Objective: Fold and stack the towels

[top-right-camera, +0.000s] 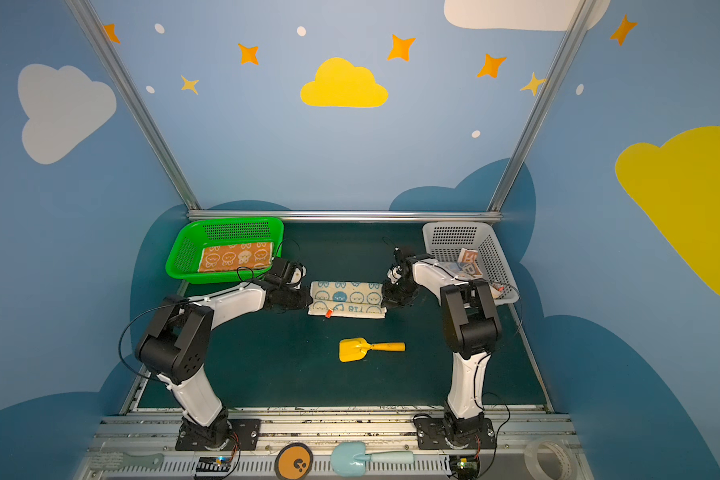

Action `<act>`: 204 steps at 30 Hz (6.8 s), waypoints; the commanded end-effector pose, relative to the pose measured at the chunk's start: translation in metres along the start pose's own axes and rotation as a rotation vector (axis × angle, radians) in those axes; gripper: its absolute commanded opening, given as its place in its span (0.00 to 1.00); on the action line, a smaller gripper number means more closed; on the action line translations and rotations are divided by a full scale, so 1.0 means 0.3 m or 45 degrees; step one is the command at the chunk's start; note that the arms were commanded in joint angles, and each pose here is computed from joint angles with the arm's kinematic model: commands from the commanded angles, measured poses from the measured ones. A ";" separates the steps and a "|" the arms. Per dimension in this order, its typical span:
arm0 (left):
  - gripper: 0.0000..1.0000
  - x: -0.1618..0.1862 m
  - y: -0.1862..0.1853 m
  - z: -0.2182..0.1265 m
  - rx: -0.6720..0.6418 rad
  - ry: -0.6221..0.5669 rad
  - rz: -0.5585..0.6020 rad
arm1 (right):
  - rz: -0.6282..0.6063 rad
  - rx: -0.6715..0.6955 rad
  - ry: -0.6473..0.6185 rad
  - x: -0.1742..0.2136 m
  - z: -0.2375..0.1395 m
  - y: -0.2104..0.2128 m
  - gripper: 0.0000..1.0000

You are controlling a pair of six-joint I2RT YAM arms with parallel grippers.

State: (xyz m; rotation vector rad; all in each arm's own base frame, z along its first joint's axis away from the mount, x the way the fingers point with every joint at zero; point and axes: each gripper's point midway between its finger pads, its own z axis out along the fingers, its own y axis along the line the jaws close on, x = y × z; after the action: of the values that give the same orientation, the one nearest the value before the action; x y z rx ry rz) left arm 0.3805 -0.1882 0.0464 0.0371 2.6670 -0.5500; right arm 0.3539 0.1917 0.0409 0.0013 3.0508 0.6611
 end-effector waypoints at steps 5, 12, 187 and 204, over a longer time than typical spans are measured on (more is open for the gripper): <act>0.67 -0.123 -0.107 -0.190 0.026 -0.167 0.062 | -0.073 -0.009 -0.102 0.005 -0.157 0.084 0.69; 0.99 -0.202 -0.300 -0.208 0.390 -0.198 -0.090 | -0.028 -0.318 -0.133 -0.030 -0.189 0.240 0.83; 0.03 -0.748 0.983 -0.407 -1.108 0.043 0.308 | -0.698 -0.551 -0.348 -0.283 -0.083 0.999 0.93; 0.03 -0.711 1.056 -0.441 -1.230 0.052 0.237 | -0.689 -0.561 -0.343 -0.278 -0.098 1.002 0.93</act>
State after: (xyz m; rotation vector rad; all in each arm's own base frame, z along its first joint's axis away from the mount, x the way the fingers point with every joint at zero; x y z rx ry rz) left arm 0.5579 0.1528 0.1207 0.0652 2.6621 0.7423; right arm 0.4389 0.4502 0.1874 -0.6269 2.4357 1.1215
